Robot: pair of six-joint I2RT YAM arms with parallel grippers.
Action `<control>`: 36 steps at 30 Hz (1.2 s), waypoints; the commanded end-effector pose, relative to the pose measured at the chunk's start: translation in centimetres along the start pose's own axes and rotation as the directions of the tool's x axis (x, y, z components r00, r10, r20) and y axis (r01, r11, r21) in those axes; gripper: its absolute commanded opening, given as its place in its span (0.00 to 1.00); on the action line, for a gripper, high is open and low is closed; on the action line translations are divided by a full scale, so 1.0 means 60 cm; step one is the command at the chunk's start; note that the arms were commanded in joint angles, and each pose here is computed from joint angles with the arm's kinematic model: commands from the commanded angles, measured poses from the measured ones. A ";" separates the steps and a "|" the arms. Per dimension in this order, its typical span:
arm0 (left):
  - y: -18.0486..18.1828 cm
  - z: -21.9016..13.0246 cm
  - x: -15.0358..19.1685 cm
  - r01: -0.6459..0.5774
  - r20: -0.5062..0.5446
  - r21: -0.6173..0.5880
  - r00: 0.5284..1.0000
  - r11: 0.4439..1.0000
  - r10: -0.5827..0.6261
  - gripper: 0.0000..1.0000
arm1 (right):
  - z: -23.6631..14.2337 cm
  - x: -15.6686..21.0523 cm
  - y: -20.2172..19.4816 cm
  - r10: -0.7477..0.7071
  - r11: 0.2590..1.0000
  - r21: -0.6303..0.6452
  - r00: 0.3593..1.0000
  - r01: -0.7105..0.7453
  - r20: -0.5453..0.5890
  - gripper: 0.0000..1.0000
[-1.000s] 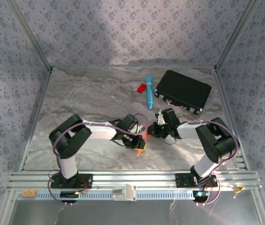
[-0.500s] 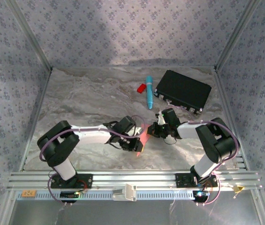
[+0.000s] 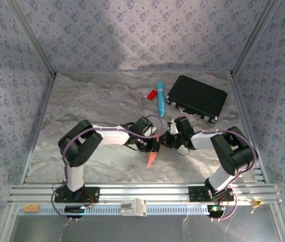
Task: Fold a paper plane with a square sheet of paper (pick it up from the middle)
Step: Fold the wing for the fifth time at the center of the table.
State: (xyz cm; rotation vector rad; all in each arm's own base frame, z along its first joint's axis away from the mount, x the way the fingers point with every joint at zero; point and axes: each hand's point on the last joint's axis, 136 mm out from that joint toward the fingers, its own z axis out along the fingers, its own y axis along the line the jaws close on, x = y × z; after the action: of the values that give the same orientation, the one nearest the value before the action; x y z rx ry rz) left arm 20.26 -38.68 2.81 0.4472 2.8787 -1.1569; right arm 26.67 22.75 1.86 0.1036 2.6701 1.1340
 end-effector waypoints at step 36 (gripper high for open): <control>0.071 -0.109 0.010 0.143 0.196 -0.003 0.971 0.990 -0.140 0.11 | -0.038 -0.011 0.010 -0.115 0.983 0.150 0.992 0.108 0.044 0.10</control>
State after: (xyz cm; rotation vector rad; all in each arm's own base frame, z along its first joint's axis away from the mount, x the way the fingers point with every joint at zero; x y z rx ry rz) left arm 21.08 -30.85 4.50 0.1722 2.7995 -1.0770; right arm 26.79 22.63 3.31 0.0117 2.6716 1.0002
